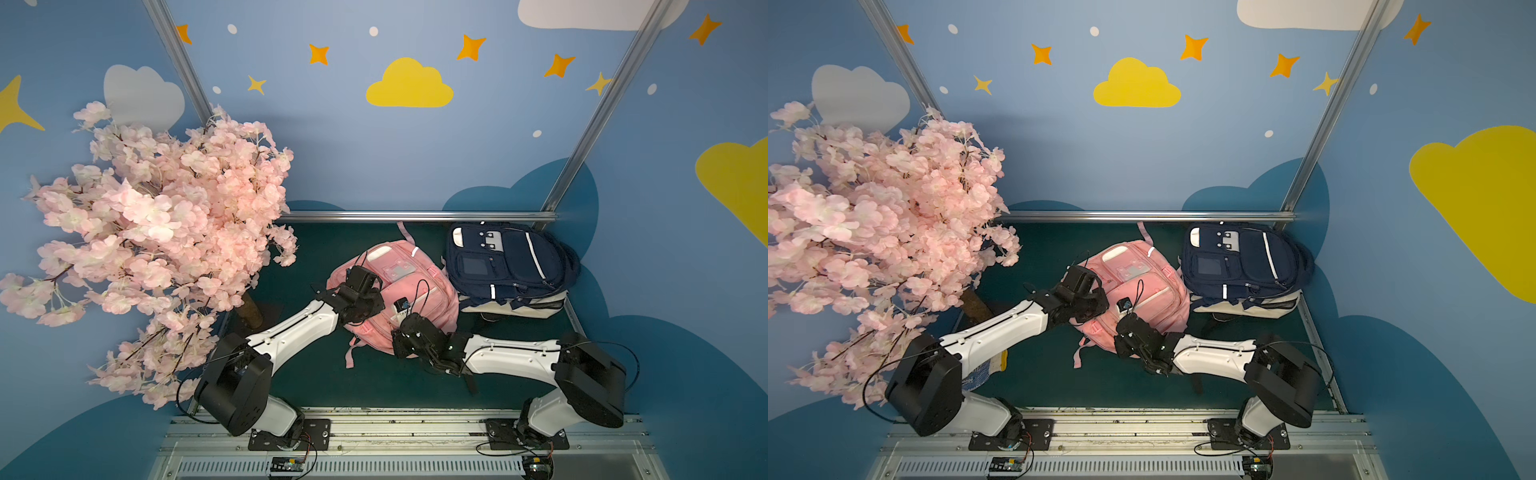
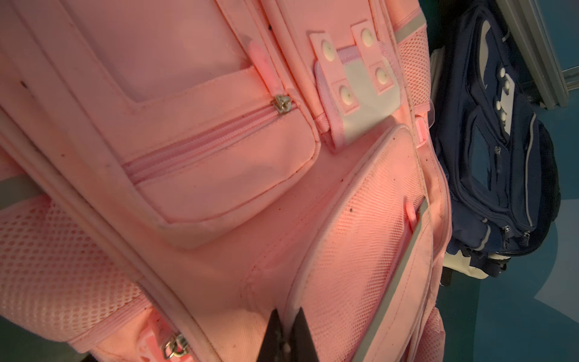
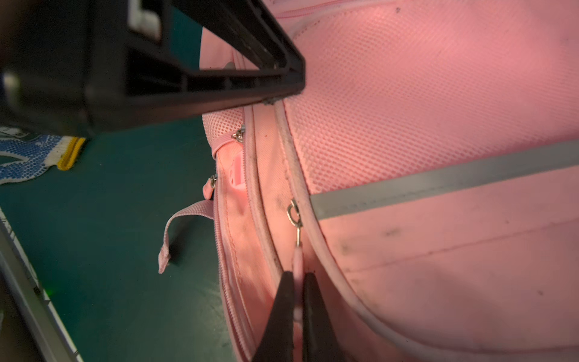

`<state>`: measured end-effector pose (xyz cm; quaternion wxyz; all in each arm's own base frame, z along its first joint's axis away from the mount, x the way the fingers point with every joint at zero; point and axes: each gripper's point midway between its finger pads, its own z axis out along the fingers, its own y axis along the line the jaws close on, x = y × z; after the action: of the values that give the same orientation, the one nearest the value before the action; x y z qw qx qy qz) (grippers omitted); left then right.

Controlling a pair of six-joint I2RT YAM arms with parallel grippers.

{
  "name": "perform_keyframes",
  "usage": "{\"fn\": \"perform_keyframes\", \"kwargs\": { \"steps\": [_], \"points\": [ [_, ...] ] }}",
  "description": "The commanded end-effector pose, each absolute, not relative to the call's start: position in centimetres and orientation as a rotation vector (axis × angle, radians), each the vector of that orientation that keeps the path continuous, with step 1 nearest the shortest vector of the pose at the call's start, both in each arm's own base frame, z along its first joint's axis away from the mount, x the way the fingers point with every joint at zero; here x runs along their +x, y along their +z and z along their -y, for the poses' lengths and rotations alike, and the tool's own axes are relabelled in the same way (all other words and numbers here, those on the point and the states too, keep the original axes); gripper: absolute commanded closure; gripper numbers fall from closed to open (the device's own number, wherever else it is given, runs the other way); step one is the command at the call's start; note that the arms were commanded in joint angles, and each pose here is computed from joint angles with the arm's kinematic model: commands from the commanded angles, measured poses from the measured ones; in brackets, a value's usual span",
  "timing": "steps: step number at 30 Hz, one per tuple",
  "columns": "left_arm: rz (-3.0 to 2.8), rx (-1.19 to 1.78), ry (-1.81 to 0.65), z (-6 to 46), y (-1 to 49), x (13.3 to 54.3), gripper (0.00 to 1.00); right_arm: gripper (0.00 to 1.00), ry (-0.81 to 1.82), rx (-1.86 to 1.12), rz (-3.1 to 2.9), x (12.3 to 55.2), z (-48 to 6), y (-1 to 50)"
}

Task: Zip up the backpack
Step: Zip the zipper on the backpack.

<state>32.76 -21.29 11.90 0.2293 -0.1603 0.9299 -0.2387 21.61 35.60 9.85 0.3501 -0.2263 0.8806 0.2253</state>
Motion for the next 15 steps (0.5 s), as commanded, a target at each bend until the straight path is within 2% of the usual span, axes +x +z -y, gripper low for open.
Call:
{"fn": "perform_keyframes", "kwargs": {
  "steps": [1, 5, 11, 13, 15],
  "points": [
    [-2.509, -0.45, -0.612, 19.4, 12.5, 34.2, 0.97, 1.0, 0.492, -0.562, -2.38, 20.9, -33.3, 9.0],
    [-2.492, -0.469, -0.592, 18.1, 13.1, 35.1, 0.97, 1.0, 0.349, -0.484, -2.42, 21.7, -30.9, 8.9],
    [-2.503, -0.48, -0.598, 17.6, 12.9, 34.9, 0.97, 1.0, 0.365, -0.41, -2.44, 22.6, -30.3, 8.9],
    [-2.527, -0.475, -0.626, 18.2, 12.3, 34.3, 0.92, 1.0, 0.433, -0.463, -2.41, 22.5, -31.8, 9.7],
    [-2.552, -0.465, -0.633, 18.7, 11.6, 33.3, 0.81, 1.0, 0.549, -0.586, -2.356, 22.0, -34.2, 11.0]
  ]
}}
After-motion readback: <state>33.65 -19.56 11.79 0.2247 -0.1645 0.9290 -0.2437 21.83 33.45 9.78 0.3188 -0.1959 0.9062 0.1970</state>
